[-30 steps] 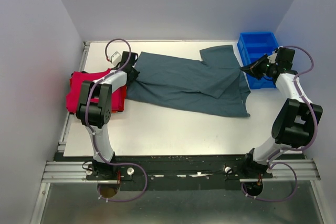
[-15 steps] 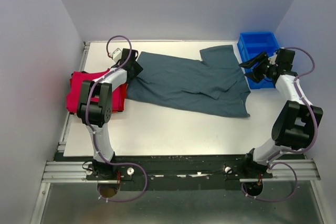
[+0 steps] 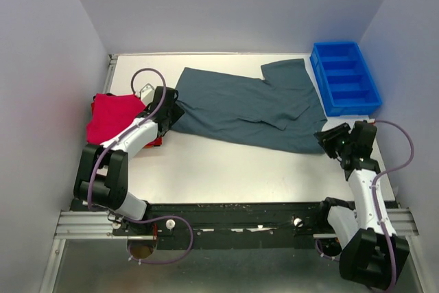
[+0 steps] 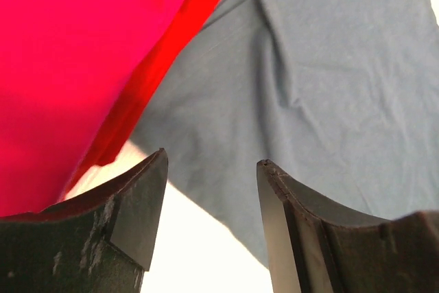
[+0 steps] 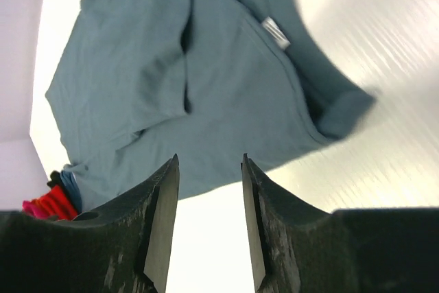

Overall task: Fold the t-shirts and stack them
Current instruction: Fold the flattened tshirt in 1/3 of the way

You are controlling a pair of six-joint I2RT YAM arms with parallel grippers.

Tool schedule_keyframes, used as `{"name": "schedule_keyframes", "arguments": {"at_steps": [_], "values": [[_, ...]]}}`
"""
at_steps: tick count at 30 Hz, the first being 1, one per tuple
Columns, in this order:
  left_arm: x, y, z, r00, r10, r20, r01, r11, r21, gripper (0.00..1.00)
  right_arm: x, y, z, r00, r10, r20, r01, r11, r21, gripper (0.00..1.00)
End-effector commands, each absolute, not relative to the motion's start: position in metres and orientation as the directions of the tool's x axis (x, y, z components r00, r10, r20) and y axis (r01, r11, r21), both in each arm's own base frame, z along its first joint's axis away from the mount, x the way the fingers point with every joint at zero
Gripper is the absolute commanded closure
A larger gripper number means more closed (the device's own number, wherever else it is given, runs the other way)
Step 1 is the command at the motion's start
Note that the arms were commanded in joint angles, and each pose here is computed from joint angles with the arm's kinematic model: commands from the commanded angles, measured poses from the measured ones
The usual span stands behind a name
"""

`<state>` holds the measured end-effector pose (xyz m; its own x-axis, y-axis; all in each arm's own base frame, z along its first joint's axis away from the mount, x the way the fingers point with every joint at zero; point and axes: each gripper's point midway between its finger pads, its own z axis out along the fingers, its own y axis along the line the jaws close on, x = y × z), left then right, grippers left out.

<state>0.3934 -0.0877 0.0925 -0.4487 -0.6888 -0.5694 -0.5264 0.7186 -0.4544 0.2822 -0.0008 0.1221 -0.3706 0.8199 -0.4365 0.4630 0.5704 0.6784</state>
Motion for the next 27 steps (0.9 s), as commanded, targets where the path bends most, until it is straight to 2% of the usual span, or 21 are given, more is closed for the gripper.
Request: {"name": "schedule_keyframes", "arguments": {"at_steps": [1, 6, 10, 13, 18, 22, 27], "values": [[0.371, -0.073, 0.081, -0.424, -0.709, -0.563, -0.595, 0.687, -0.417, 0.33, 0.258, -0.009, 0.089, -0.295, 0.865, -0.407, 0.578, 0.500, 0.645, 0.53], [0.369, -0.080, 0.071, -0.433, -0.726, -0.535, -0.587, 0.677, -0.444, 0.34, 0.249, -0.013, 0.062, -0.266, 0.895, -0.358, 0.658, 0.440, 0.611, 0.54], [0.371, -0.080, 0.068, -0.437, -0.726, -0.531, -0.592, 0.677, -0.437, 0.34, 0.248, -0.016, 0.043, -0.267, 0.911, -0.314, 0.724, 0.405, 0.559, 0.61], [0.371, -0.077, 0.064, -0.423, -0.736, -0.529, -0.618, 0.661, -0.425, 0.34, 0.250, -0.025, 0.031, -0.270, 0.913, -0.307, 0.774, 0.395, 0.495, 0.62], [0.370, -0.070, 0.064, -0.397, -0.738, -0.546, -0.640, 0.649, -0.411, 0.34, 0.255, -0.029, 0.018, -0.283, 0.920, -0.272, 0.820, 0.379, 0.428, 0.56], [0.366, -0.064, 0.066, -0.374, -0.739, -0.560, -0.652, 0.639, -0.408, 0.35, 0.246, -0.025, 0.007, -0.286, 0.930, -0.232, 0.843, 0.360, 0.400, 0.58], [0.364, -0.062, 0.067, -0.364, -0.740, -0.566, -0.649, 0.637, -0.416, 0.35, 0.236, -0.023, 0.018, -0.246, 0.929, -0.275, 0.813, 0.352, 0.463, 0.58]]}}
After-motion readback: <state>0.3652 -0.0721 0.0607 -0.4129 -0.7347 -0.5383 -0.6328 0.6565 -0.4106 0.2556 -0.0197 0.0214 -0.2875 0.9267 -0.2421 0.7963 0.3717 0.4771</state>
